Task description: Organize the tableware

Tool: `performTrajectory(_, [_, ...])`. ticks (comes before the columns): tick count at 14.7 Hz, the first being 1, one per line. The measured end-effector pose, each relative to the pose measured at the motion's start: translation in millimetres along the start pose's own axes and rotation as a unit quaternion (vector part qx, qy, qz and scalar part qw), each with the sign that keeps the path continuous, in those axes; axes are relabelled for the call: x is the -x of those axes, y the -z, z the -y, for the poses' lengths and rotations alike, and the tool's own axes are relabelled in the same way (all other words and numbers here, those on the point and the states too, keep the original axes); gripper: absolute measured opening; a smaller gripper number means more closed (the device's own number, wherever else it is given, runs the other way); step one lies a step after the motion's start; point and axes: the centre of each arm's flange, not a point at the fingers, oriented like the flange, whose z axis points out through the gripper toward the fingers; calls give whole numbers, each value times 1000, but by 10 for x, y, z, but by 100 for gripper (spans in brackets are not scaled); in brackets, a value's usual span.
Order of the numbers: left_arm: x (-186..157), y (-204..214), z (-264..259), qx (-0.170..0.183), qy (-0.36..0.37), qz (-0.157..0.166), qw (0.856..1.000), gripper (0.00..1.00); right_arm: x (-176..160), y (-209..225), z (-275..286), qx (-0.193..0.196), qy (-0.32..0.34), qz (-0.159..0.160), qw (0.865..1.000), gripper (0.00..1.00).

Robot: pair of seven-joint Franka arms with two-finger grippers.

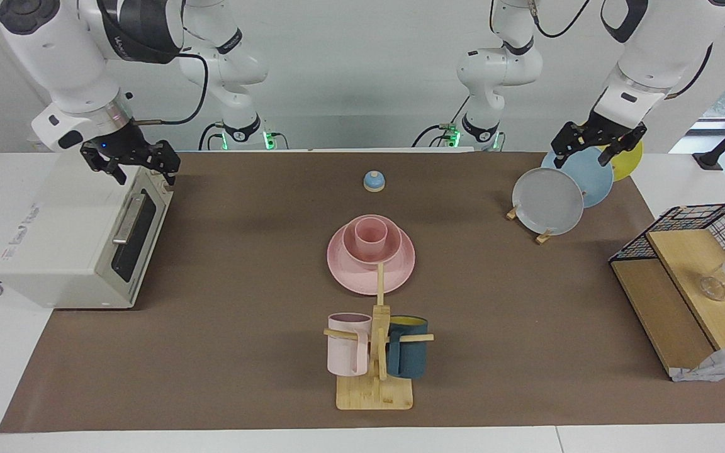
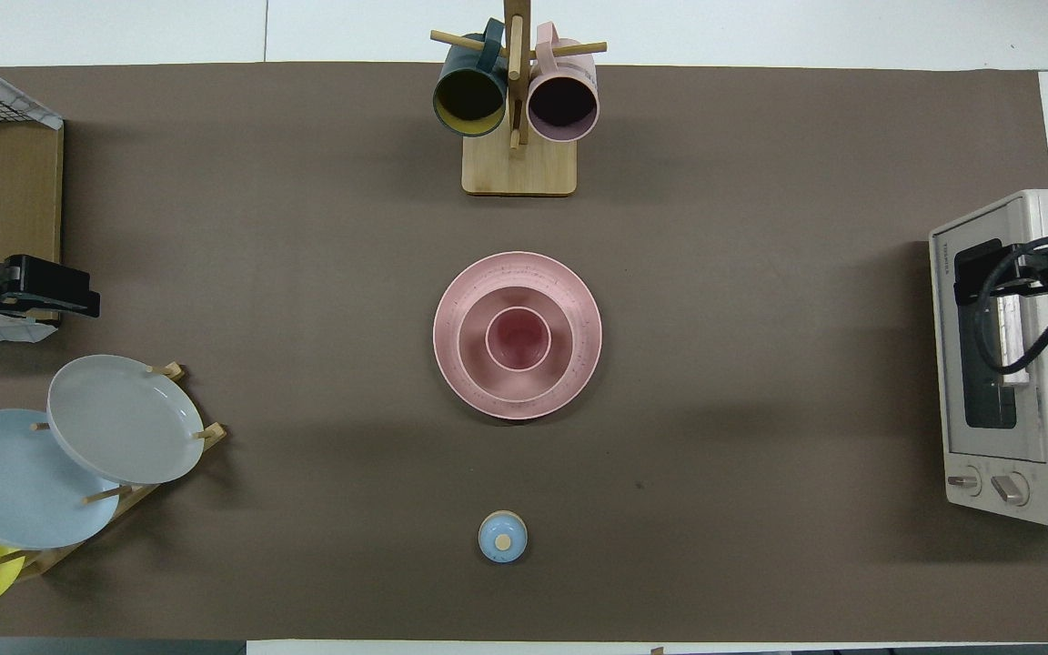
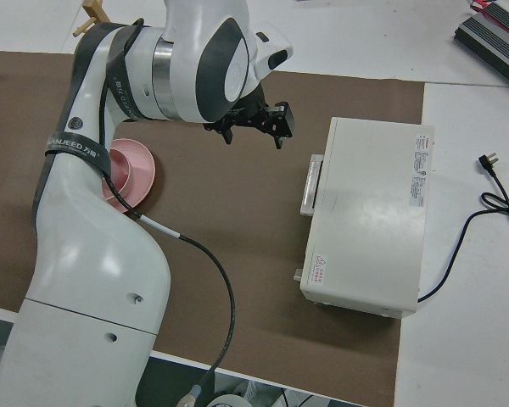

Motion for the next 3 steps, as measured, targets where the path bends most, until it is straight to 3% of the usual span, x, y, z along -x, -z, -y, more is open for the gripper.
performTrajectory(3, [-1, -3, 16, 1, 1, 1, 1000, 100, 0, 0, 0, 0, 0, 0, 1000, 100])
